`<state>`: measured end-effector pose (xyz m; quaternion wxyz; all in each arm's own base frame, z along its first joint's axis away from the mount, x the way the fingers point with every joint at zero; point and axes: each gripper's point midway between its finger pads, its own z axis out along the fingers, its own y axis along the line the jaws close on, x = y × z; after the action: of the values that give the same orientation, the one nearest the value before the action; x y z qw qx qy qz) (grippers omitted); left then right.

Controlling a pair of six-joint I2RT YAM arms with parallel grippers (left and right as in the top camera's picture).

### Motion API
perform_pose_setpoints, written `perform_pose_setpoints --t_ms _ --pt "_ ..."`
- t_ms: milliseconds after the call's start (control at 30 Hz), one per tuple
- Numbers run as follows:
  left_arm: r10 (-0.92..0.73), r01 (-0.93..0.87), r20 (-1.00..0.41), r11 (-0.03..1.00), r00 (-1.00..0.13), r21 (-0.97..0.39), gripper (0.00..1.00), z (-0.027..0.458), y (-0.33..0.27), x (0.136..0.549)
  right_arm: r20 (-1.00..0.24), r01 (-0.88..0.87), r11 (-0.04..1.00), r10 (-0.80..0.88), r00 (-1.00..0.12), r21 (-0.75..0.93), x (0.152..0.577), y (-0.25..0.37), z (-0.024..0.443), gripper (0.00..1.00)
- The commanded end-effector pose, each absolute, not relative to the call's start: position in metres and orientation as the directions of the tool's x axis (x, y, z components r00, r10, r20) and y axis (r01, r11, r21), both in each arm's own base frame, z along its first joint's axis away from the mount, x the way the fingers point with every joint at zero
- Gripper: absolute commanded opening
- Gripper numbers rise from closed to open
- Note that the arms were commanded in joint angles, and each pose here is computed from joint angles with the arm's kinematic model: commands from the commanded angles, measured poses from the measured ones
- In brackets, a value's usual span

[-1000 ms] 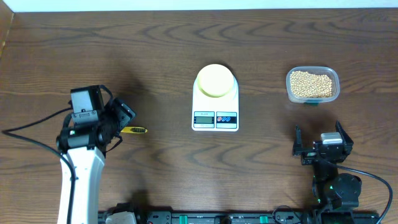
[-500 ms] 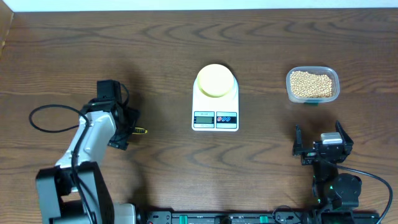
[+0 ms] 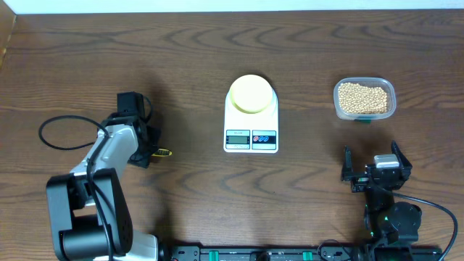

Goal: Scoop item into bowl and weigh 50g on scale
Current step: 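Lift the yellow scoop with the left gripper and carry it toward the scale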

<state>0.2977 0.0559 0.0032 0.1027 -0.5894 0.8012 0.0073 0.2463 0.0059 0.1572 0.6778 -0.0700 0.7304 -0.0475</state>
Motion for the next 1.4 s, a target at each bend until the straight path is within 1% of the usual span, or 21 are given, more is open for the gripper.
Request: perform_pose_setpoints --t_ms 0,33,67,100,133,167,300,400,533,567,633,867,1033,1100,1233,1333,1367 --pt "-0.938 -0.947 -0.189 0.31 -0.291 -0.08 0.6 -0.004 0.06 0.294 -0.985 -0.037 0.987 -0.158 -0.073 -0.156 0.246 0.006 0.156 0.99" --pt "-0.936 -0.948 -0.199 0.31 -0.29 -0.075 0.57 -0.004 0.062 0.294 -0.985 -0.037 0.987 -0.158 -0.073 -0.156 0.246 0.006 0.156 0.99" --pt "-0.934 -0.949 -0.211 0.309 -0.289 -0.068 0.51 -0.004 0.064 0.294 -0.985 -0.037 0.987 -0.158 -0.073 -0.156 0.246 0.006 0.156 0.99" --pt "-0.931 -0.95 -0.225 0.308 -0.288 -0.057 0.43 -0.004 0.067 0.292 -0.985 -0.037 0.987 -0.158 -0.073 -0.156 0.246 0.006 0.156 0.99" --pt "-0.931 -0.95 -0.225 0.308 -0.288 -0.057 0.4 -0.004 0.067 0.292 -0.985 -0.037 0.987 -0.158 -0.073 -0.156 0.246 0.006 0.156 0.99" --pt "-0.928 -0.947 -0.224 0.316 -0.297 -0.056 0.36 -0.004 0.067 0.293 -0.985 -0.037 0.987 -0.158 -0.073 -0.156 0.246 0.006 0.156 0.99" --pt "-0.916 -0.935 -0.225 0.352 -0.333 -0.048 0.35 -0.004 0.066 0.293 -0.985 -0.037 0.987 -0.158 -0.073 -0.156 0.246 0.006 0.156 0.99" --pt "-0.895 -0.913 -0.223 0.406 -0.386 -0.05 0.32 -0.001 0.065 0.294 -0.985 -0.037 0.987 -0.158 -0.073 -0.156 0.246 0.006 0.156 0.99" --pt "-0.882 -0.893 -0.229 0.441 -0.413 -0.088 0.3 0.01 0.062 0.299 -0.985 -0.037 0.987 -0.158 -0.073 -0.156 0.246 0.006 0.156 0.99" --pt "-0.872 -0.875 -0.22 0.469 -0.438 -0.119 0.25 0.016 0.057 0.303 -0.985 -0.037 0.987 -0.158 -0.073 -0.156 0.246 0.006 0.156 0.99" --pt "-0.869 -0.87 -0.232 0.473 -0.437 -0.136 0.21 0.024 0.057 0.303 -0.985 -0.037 0.987 -0.158 -0.073 -0.156 0.246 0.006 0.156 0.99" --pt "-0.87 -0.864 -0.212 0.479 -0.444 -0.156 0.2 0.026 0.052 0.305 -0.985 -0.037 0.987 -0.158 -0.073 -0.156 0.246 0.006 0.156 0.99" --pt "-0.875 -0.847 -0.148 0.483 -0.46 -0.223 0.2 0.03 0.036 0.308 -0.985 -0.037 0.987 -0.158 -0.073 -0.156 0.246 0.006 0.156 0.99" --pt "-0.875 -0.832 -0.131 0.484 -0.466 -0.27 0.19 0.039 0.029 0.311 -0.985 -0.037 0.987 -0.158 -0.073 -0.156 0.246 0.006 0.156 0.99" --pt "-0.864 -0.776 -0.069 0.481 -0.499 -0.407 0.19 0.066 0.005 0.318 -0.985 -0.037 0.987 -0.158 -0.073 -0.156 0.246 0.006 0.156 0.99" --pt "-0.833 -0.689 -0.011 0.464 -0.553 -0.557 0.19 0.101 -0.022 0.321 -0.985 -0.037 0.987 -0.158 -0.073 -0.156 0.246 0.006 0.156 0.99" --pt "-0.824 -0.669 0.0 0.459 -0.566 -0.585 0.19 0.109 -0.028 0.321 -0.985 -0.037 0.987 -0.158 -0.073 -0.156 0.246 0.006 0.156 0.99"
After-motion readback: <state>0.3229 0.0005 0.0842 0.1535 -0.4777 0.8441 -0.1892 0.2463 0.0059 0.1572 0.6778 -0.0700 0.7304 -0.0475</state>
